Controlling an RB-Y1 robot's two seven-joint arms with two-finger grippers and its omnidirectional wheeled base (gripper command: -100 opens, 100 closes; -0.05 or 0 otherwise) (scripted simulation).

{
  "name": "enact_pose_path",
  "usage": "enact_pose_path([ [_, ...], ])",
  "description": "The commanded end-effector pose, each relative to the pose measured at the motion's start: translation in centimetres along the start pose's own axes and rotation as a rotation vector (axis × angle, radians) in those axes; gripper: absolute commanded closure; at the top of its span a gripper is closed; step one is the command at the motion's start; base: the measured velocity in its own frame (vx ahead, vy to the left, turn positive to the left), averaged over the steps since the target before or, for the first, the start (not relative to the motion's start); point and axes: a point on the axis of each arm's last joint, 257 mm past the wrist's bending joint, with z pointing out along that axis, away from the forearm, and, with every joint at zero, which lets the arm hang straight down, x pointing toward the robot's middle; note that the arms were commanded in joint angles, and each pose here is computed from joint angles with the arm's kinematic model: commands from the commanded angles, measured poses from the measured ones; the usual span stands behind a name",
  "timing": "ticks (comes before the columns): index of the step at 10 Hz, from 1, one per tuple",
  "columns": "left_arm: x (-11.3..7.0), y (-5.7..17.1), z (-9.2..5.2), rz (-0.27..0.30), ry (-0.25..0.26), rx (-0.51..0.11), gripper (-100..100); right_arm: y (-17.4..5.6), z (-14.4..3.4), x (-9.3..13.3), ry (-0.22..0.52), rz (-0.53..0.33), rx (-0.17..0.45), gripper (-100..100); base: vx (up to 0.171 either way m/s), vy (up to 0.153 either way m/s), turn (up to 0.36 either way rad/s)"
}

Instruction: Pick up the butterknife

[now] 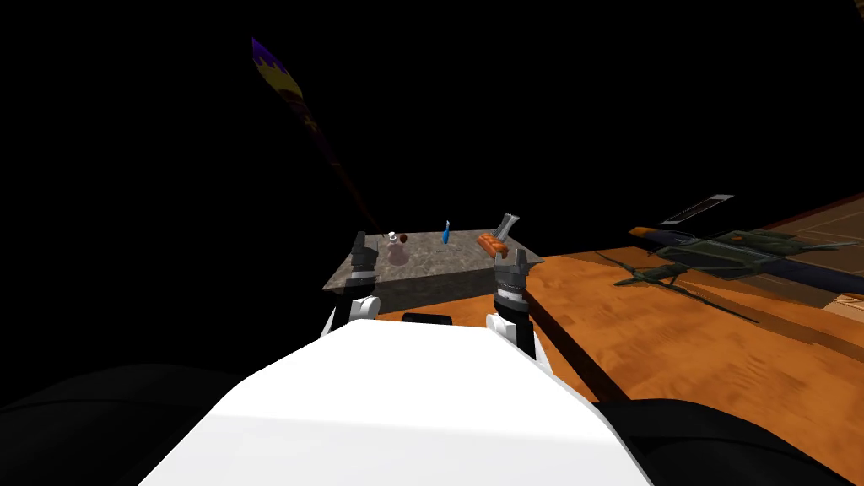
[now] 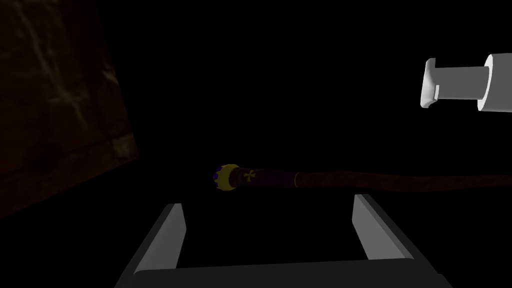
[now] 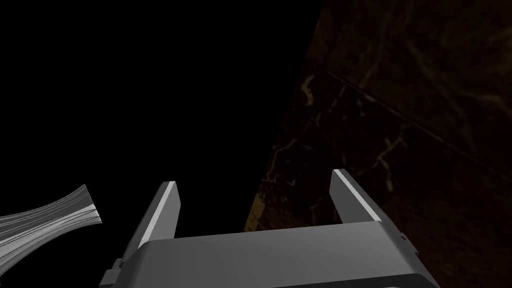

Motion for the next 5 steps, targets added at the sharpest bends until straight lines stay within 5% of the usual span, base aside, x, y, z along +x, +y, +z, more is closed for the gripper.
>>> enact_pose_path([
  [1, 0.0, 0.0, 0.0, 0.000, 0.000, 0.000, 0, -0.5, 0.0, 0.6, 0.037, -0.013, 0.015, -100, -0.084, -0.044, 0.047],
  [5, 0.0, 0.0, 0.0, 0.000, 0.000, 0.000, 0, -3.3, -1.8, 2.3, 0.163, -0.055, 0.105, -100, -0.095, -0.050, 0.120],
])
